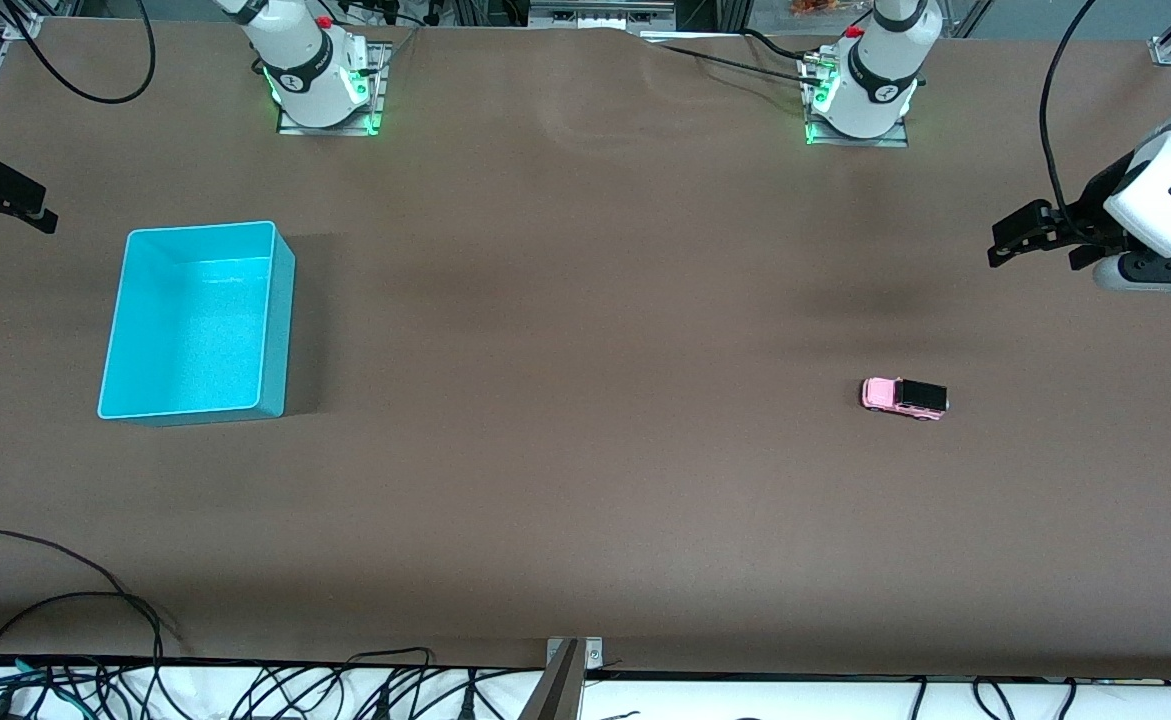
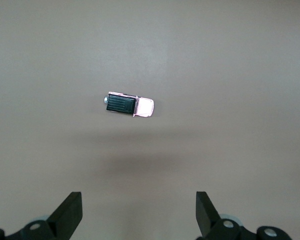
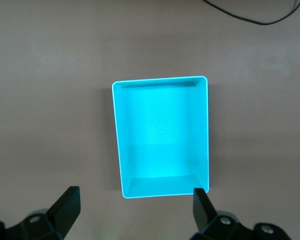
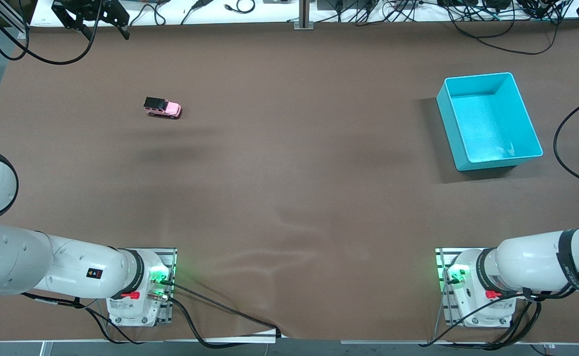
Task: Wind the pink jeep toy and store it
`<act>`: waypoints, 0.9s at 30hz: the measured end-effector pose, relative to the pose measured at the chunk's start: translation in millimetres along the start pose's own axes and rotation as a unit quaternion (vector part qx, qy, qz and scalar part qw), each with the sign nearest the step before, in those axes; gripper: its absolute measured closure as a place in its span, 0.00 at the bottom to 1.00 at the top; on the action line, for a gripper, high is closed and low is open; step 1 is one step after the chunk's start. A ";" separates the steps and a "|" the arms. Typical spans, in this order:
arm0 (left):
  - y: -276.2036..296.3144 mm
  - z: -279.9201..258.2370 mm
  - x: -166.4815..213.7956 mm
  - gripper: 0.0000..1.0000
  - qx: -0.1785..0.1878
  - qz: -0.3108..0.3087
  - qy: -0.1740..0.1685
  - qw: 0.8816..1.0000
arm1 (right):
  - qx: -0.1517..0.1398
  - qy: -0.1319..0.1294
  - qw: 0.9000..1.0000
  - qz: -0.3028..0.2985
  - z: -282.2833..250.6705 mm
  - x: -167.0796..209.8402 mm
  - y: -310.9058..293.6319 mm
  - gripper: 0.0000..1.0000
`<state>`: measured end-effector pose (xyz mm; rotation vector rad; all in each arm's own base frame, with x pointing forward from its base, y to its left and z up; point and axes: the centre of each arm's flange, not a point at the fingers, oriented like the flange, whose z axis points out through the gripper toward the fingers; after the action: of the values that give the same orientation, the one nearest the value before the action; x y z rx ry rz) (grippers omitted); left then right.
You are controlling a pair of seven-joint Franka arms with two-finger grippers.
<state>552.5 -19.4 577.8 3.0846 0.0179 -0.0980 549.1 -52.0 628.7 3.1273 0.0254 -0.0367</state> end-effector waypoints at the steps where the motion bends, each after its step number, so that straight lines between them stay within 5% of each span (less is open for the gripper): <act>1: 0.0 0.0 0.0 0.00 0.000 0.000 0.000 1.000 | 0.000 0.000 1.000 0.000 -0.1 0.1 -0.4 0.00; 27: 0.0 0.4 0.2 0.00 0.000 0.000 -0.001 1.000 | 0.000 0.000 1.000 -0.010 0.0 0.5 -2.4 0.00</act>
<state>552.6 -19.4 577.3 3.0846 0.0181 -0.0996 549.6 -49.5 628.7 3.1272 0.0564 -0.0364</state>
